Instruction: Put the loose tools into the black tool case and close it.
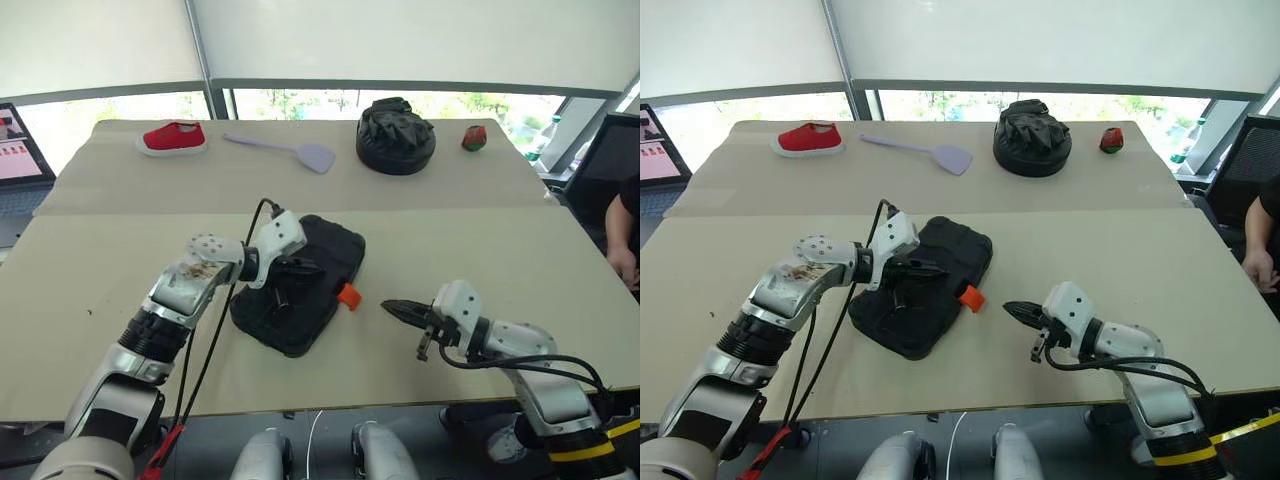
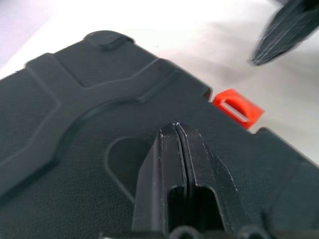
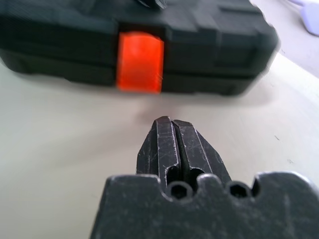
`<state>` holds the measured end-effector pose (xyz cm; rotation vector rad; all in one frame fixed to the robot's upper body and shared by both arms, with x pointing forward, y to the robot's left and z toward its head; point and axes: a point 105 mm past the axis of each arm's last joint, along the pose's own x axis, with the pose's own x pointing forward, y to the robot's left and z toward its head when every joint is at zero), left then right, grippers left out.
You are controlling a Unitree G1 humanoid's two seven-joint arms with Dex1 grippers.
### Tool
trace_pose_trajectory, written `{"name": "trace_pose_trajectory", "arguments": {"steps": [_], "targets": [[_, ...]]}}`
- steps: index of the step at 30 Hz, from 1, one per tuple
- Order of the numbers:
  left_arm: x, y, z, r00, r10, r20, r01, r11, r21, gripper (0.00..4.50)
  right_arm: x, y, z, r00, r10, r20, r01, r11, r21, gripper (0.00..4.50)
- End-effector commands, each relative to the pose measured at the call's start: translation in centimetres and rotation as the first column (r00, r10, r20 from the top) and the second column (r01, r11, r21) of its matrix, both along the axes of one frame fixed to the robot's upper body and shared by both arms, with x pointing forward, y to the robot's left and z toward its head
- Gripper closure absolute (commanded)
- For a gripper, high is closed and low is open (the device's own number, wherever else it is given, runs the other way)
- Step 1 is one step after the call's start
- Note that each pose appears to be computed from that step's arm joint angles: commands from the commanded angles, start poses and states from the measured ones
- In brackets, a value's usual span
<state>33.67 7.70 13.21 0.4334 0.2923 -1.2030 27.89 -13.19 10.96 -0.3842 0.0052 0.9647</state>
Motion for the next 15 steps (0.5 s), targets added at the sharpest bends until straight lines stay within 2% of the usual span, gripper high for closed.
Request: {"name": "trace_pose_trajectory", "arguments": {"steps": [1,15], "targets": [[-1.5,0.8,-5.0,0.986,0.046,-0.163,-0.031,0.995,0.095,4.43,0.2,0.8,1.2,0.999,0.013,0.035,-0.013,1.000,0.017,4.50],[-1.9,1.1,-4.7,0.980,0.091,-0.178,-0.082,0.995,0.054,4.43,1.5,2.0,-0.9,0.997,0.077,-0.012,-0.077,0.992,-0.095,4.50]]}}
